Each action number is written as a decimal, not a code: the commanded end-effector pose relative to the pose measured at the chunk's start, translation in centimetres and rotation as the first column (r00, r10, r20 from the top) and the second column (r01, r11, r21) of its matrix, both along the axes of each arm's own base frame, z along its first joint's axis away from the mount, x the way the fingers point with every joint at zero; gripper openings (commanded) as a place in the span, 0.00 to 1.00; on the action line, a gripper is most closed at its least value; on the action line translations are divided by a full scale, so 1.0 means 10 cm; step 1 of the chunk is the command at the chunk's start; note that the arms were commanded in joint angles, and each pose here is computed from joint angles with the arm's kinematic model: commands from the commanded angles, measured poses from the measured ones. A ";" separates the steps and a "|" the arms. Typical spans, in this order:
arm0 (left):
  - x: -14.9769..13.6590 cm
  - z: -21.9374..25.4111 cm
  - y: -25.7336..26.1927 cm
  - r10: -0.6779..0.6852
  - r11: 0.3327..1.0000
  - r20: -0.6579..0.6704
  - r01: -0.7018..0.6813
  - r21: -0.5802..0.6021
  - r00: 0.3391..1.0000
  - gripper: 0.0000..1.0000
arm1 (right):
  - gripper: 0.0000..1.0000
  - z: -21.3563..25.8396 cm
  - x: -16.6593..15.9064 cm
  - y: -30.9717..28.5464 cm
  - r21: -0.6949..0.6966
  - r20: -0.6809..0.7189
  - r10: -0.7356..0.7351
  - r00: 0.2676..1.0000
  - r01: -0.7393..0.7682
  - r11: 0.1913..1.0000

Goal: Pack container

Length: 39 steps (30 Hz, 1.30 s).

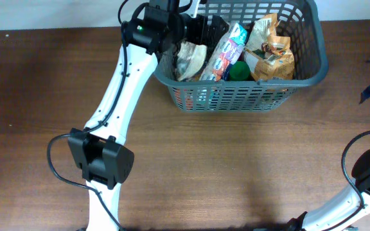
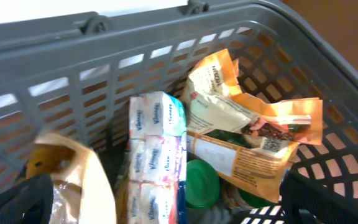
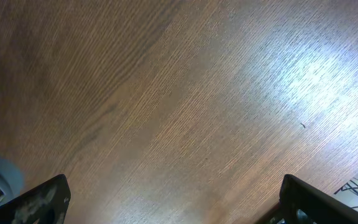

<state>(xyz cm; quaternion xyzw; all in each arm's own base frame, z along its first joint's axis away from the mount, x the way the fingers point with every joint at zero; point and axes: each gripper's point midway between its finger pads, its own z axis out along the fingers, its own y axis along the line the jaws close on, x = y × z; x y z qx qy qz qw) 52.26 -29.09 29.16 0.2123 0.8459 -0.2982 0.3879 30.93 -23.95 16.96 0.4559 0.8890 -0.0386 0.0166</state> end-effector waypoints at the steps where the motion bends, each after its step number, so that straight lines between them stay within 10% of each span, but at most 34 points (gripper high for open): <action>1: 0.06 0.24 0.10 0.016 1.000 0.064 -0.016 -0.003 0.998 0.99 | 0.99 0.00 -0.02 -0.01 -0.006 -0.005 -0.013 1.000 0.013 1.000; 16: -0.90 2.16 0.88 0.143 0.988 0.410 -0.155 -0.003 0.901 0.99 | 0.99 0.00 -0.02 -0.01 -0.006 -0.005 -0.014 1.000 0.014 1.000; 30: -2.31 1.79 1.42 0.161 0.976 0.072 -0.169 0.137 0.984 0.99 | 0.99 0.00 -0.02 -0.01 -0.006 -0.005 -0.014 1.000 0.014 1.000; 39: -2.75 1.82 1.77 0.240 0.947 0.096 -0.255 0.197 0.966 0.99 | 0.99 0.00 -0.02 -0.01 -0.006 -0.005 -0.014 1.000 0.014 1.000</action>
